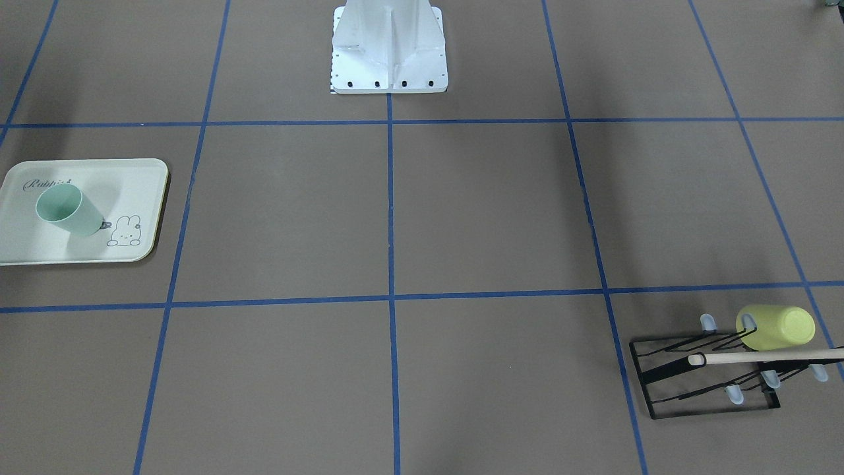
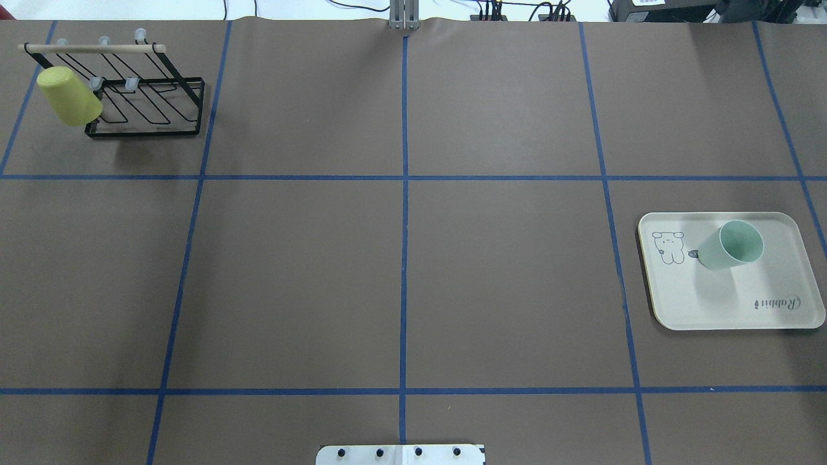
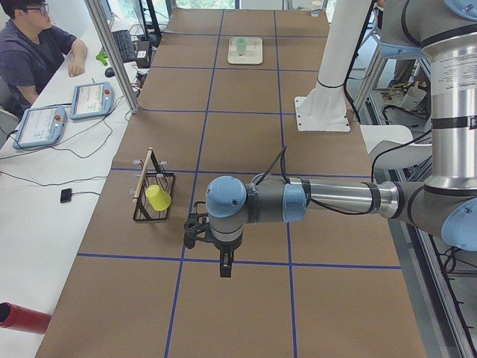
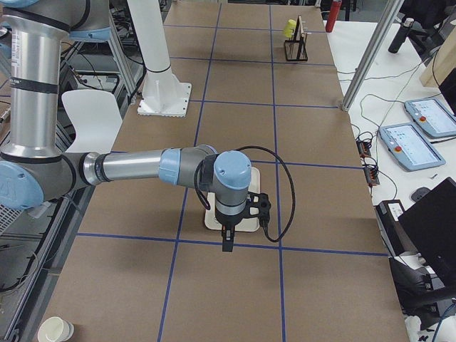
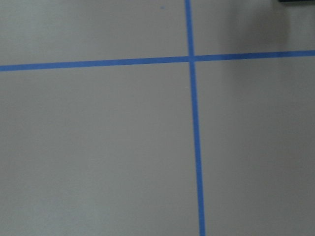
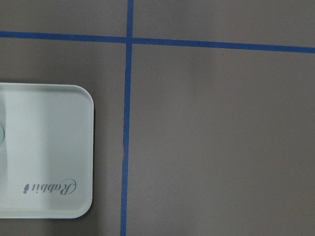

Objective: Left arm grabs green cup and hands to right arm on tray

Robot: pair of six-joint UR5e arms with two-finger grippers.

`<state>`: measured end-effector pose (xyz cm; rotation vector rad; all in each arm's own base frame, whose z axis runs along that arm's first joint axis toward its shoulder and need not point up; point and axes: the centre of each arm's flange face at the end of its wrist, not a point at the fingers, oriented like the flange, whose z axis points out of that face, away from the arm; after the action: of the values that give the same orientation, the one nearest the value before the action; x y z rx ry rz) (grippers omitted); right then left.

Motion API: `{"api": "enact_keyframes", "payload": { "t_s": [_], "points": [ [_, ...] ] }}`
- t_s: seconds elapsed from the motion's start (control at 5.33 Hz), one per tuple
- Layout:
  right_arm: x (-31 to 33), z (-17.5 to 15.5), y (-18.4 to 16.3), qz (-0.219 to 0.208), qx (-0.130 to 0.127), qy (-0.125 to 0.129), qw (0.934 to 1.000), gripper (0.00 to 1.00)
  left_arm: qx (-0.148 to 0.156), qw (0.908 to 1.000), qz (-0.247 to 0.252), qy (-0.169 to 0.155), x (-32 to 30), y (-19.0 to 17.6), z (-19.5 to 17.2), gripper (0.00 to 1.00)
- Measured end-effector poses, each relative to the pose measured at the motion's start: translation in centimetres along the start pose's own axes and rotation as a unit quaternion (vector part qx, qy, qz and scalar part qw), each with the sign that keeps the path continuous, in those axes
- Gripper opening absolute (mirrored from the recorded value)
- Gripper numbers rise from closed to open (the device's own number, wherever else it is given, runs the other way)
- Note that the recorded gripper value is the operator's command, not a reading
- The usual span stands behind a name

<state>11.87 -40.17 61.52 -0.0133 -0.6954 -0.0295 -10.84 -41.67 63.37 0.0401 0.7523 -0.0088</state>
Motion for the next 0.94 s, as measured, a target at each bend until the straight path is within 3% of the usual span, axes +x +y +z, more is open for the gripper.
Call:
{"api": "enact_keyframes", "payload": {
  "t_s": [0.94],
  "points": [
    [-0.20,-0.21,-0.31,-0.004,0.005,0.000,1.0000,1.00,0.029,0.9991,0.029,-0.007,0.79,-0.48,-0.92,1.00]
  ]
}}
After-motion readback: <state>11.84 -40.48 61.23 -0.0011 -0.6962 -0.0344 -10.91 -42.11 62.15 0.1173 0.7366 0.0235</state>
